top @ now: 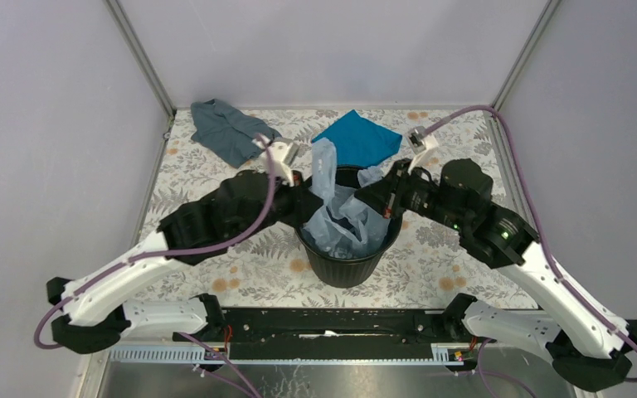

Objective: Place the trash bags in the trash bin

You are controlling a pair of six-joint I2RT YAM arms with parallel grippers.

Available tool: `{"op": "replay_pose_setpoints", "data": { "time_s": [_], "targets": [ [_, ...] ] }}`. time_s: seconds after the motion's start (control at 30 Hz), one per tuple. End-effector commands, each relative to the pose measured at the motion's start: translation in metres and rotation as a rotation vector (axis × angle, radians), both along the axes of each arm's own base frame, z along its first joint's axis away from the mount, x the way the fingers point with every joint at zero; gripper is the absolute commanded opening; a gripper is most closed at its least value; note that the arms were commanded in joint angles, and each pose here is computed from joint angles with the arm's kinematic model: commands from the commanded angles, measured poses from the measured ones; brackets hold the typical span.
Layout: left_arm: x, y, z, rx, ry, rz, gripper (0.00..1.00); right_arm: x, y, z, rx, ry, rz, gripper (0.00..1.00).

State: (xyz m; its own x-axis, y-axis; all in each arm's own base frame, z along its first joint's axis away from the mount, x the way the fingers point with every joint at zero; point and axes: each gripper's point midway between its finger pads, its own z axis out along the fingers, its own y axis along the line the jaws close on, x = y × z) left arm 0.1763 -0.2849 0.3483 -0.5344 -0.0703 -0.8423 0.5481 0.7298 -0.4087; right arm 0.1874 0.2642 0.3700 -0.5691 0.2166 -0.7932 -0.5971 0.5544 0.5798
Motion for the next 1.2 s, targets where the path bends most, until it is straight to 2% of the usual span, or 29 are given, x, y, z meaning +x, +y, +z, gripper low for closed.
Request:
{"op": "replay_pose_setpoints", "data": {
  "time_s": [0.0,0.1,0.23,0.27,0.3,0.43,0.57,0.73,0.87,1.0,1.17],
  "targets": [
    [-0.002,0.034,0.020,-0.151,-0.004,0.132,0.19,-0.019,-0.035,0.000,-0.070,-0.046,-0.029,0.00],
    [-0.006,0.046,0.012,-0.202,0.032,0.172,0.35,-0.034,-0.048,0.007,-0.082,-0.056,-0.014,0.00],
    [-0.011,0.040,0.024,-0.255,0.063,0.151,0.82,-0.045,-0.049,0.018,-0.042,-0.060,0.015,0.00],
    [-0.011,0.034,0.030,-0.252,0.068,0.138,0.92,-0.047,-0.047,0.019,-0.038,-0.050,0.030,0.00],
    [-0.010,0.029,0.035,-0.241,0.068,0.127,0.98,-0.050,-0.044,0.019,-0.036,-0.040,0.052,0.00],
    [0.000,0.015,0.039,-0.135,0.088,0.138,0.99,-0.056,-0.042,0.020,-0.024,-0.028,0.087,0.00],
    [-0.004,-0.011,0.046,-0.088,0.094,0.022,0.99,-0.058,-0.044,0.024,-0.020,-0.042,0.090,0.00],
    [-0.024,-0.027,0.056,-0.081,0.056,-0.162,0.99,-0.059,-0.043,0.026,-0.018,-0.052,0.095,0.00],
    [-0.034,-0.030,0.049,-0.055,0.041,-0.233,0.99,-0.058,-0.042,0.027,-0.016,-0.063,0.098,0.00],
    [-0.055,-0.052,0.055,-0.054,0.019,-0.352,0.99,-0.056,-0.040,0.025,-0.020,-0.060,0.101,0.00],
    [-0.072,-0.068,0.065,-0.045,-0.061,-0.385,0.99,-0.055,-0.038,0.025,-0.018,-0.054,0.102,0.00]
  ]
}}
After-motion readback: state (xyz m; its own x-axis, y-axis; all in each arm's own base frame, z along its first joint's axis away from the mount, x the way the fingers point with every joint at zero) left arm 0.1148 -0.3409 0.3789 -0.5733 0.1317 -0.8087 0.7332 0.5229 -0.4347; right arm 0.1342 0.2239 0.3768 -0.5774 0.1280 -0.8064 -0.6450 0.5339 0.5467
